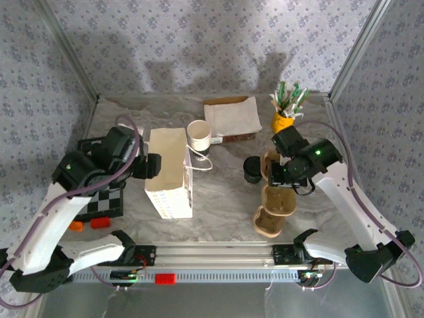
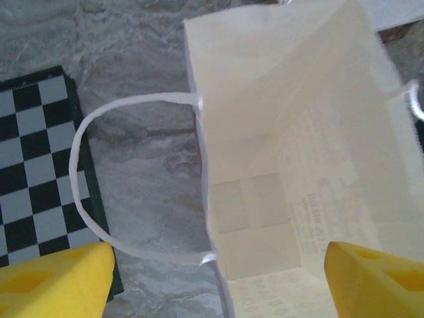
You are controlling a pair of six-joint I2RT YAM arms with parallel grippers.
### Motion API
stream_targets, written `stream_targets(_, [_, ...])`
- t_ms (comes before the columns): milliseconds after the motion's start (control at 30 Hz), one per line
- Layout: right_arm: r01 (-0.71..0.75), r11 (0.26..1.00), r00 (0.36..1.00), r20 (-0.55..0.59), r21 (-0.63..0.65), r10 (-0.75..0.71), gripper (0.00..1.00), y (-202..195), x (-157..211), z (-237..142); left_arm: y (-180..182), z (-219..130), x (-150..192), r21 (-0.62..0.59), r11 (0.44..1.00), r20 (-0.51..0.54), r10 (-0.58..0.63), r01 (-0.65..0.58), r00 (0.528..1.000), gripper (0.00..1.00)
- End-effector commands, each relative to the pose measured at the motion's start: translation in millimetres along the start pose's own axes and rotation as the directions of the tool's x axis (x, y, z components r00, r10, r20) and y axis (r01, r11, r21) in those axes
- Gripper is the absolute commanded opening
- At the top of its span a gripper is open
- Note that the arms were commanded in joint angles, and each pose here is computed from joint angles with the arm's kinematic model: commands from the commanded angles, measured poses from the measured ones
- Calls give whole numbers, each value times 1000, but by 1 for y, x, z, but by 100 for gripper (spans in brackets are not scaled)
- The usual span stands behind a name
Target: Pack the takeout coffee
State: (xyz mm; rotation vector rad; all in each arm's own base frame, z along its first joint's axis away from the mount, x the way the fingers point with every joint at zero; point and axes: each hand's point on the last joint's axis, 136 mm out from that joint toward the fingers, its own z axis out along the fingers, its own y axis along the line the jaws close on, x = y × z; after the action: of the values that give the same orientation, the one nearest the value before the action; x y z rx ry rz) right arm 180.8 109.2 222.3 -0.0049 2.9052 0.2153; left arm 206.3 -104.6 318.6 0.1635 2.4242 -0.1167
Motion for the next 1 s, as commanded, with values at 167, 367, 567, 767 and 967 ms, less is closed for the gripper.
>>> stream_targets(167, [62, 997, 998, -16, -37, -63, 32, 21, 2, -11, -4, 34, 8, -21, 1000, -77, -18, 17, 997, 60])
stream_targets(367, [72, 995, 997, -7, -74, -73, 32, 35, -1, -19, -4, 52, 25, -18, 999, -143, -50, 47, 989, 40])
stream_targets(567, [57, 994, 998, 4, -90, -57, 32, 41, -6, -27, -18, 57, 23, 43, 993, -155, -100, 108, 983, 15])
stream_targets(767, [27, 994, 1000, 3, -109, -27, 32, 46, -8, -39, -44, 50, 12, 167, 953, -159, -228, 254, 961, 0])
stream_targets(967, [32, 993, 999, 18, -116, -30, 32, 46, -9, -56, -55, 39, 7, 189, 943, -143, -251, 275, 958, 0])
